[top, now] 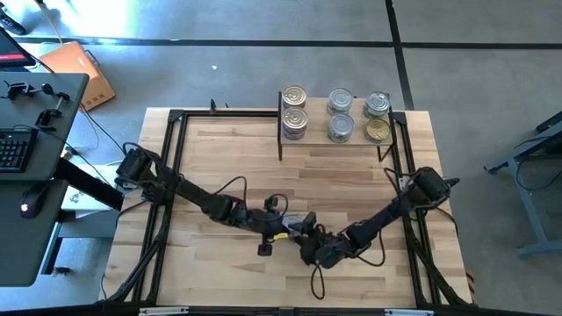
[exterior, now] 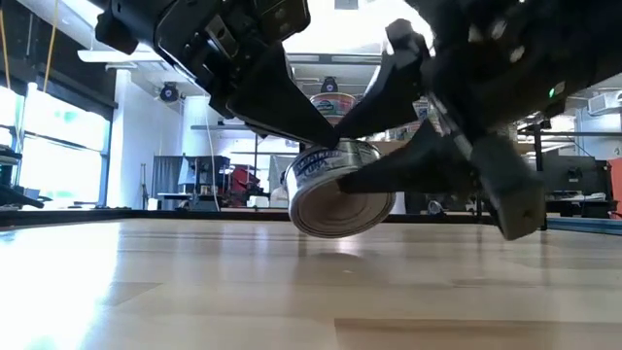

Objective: Stack canned seafood by type on shelf
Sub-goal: Stack the green tuna can on top of the other green tuna can on the shelf

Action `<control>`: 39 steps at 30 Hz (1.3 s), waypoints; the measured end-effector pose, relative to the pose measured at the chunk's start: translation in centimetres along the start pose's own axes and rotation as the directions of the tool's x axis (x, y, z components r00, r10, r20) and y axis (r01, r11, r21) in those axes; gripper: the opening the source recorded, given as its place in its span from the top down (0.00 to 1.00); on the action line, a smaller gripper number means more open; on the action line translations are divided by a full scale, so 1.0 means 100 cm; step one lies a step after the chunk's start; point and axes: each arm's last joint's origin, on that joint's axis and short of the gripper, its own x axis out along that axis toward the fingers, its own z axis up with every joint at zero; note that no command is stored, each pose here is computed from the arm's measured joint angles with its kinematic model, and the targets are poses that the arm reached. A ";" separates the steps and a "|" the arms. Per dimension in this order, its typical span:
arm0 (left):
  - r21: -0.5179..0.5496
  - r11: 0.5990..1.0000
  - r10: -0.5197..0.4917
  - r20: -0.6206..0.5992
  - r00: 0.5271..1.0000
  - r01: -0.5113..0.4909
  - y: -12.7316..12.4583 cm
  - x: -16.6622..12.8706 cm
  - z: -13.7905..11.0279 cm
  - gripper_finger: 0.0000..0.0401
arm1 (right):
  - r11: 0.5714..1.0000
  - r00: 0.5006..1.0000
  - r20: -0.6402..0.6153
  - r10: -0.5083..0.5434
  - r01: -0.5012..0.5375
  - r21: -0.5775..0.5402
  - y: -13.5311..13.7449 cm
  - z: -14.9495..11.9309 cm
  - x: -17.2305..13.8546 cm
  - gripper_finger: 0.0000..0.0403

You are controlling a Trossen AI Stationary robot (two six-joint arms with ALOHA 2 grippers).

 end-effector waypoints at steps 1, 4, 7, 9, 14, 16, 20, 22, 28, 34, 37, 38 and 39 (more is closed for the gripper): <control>0.000 1.000 0.000 -0.002 1.000 0.000 0.000 0.000 0.000 1.00 | 1.000 1.000 0.010 0.005 -0.005 0.009 0.000 0.002 0.000 0.44; 0.001 1.000 0.000 -0.002 1.000 0.000 0.000 0.000 -0.001 1.00 | 0.996 1.000 0.018 0.022 -0.024 0.082 -0.002 0.003 0.001 0.49; 0.001 1.000 0.005 0.000 1.000 -0.005 0.000 0.000 -0.001 1.00 | 0.989 0.999 -0.008 0.043 -0.042 0.142 -0.004 -0.002 0.006 0.60; 0.001 1.000 0.015 0.001 1.000 -0.015 0.001 0.000 -0.001 0.99 | 0.987 0.998 -0.033 0.049 -0.044 0.157 -0.005 -0.006 0.009 0.67; -0.002 1.000 -0.008 0.018 1.000 0.008 -0.001 0.000 0.001 0.97 | 0.990 0.997 -0.063 0.053 -0.044 0.135 -0.005 -0.009 0.010 0.72; 0.000 1.000 -0.018 0.015 1.000 0.018 -0.002 0.000 0.001 0.96 | 0.990 0.996 -0.077 0.037 -0.026 0.138 -0.006 -0.010 0.010 0.72; 0.024 0.999 -0.027 0.016 1.000 0.026 -0.005 -0.004 0.003 0.94 | 0.984 0.996 -0.086 0.008 0.008 0.177 -0.005 -0.007 0.007 0.70; 0.033 0.999 -0.032 0.020 0.999 0.031 -0.007 -0.009 0.006 0.93 | 0.984 0.997 -0.082 0.002 0.013 0.180 -0.002 -0.005 0.004 0.70; 0.061 0.997 -0.040 -0.009 0.999 0.040 -0.015 -0.042 0.017 0.93 | 0.984 0.994 -0.094 -0.061 0.076 0.164 0.008 0.002 -0.017 0.70; 0.114 0.992 0.063 -0.010 0.998 -0.061 -0.028 -0.071 0.020 0.94 | 0.956 0.963 -0.094 -0.251 0.262 0.133 -0.005 0.021 -0.061 0.70; 0.143 0.984 0.108 0.005 0.994 -0.107 -0.035 -0.075 0.019 0.94 | 0.931 0.938 -0.091 -0.335 0.344 0.120 -0.024 0.030 -0.089 0.70; 0.159 0.981 0.116 0.005 0.993 -0.115 -0.037 -0.075 0.017 0.94 | 0.927 0.934 -0.085 -0.347 0.355 0.123 -0.032 0.032 -0.098 0.70; 0.169 0.978 0.120 0.006 0.993 -0.119 -0.040 -0.074 0.016 0.94 | 0.924 0.933 -0.077 -0.353 0.360 0.131 -0.040 0.034 -0.107 0.70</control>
